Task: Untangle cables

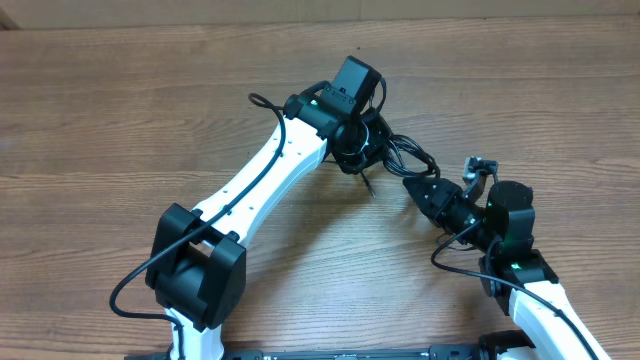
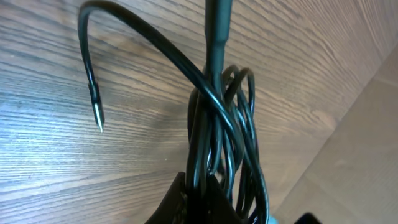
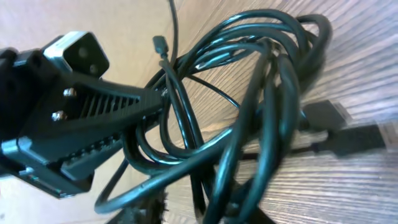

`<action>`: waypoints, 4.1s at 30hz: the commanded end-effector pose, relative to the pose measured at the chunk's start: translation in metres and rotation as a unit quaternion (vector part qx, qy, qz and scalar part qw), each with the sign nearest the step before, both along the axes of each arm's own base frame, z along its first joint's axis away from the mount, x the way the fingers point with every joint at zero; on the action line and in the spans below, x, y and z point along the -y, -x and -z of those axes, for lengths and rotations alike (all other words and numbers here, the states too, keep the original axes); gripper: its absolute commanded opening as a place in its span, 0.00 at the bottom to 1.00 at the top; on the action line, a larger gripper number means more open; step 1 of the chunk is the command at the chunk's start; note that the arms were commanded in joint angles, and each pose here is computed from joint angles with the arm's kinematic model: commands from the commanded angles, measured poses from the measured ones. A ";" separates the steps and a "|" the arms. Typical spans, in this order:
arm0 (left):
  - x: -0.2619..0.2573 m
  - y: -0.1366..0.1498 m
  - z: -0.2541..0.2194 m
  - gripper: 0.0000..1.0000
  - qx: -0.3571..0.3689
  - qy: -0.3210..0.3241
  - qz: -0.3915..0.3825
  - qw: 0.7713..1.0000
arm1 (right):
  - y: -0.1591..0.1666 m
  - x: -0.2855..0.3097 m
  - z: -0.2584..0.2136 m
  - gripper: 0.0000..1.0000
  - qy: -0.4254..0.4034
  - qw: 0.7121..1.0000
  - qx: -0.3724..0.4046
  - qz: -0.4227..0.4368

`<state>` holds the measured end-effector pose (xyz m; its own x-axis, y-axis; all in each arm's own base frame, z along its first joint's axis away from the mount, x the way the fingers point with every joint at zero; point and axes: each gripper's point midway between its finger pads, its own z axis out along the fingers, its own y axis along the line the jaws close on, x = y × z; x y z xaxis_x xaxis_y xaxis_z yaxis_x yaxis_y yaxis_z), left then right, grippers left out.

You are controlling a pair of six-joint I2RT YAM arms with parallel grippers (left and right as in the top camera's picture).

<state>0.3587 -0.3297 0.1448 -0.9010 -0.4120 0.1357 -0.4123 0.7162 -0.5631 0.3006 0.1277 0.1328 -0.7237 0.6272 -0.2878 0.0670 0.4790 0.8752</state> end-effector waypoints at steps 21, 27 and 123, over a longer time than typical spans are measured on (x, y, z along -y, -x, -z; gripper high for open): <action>-0.001 -0.001 0.000 0.04 0.034 0.002 0.064 0.997 | -0.007 0.011 0.003 0.26 0.000 0.999 -0.016 0.046; -0.021 -0.020 0.000 0.04 0.044 -0.007 0.034 0.998 | 0.000 0.002 0.002 0.42 -0.012 0.999 -0.022 0.019; 0.005 0.042 -0.014 0.04 -0.101 0.087 0.081 0.988 | -0.007 0.038 0.030 0.38 0.002 0.984 -0.094 0.152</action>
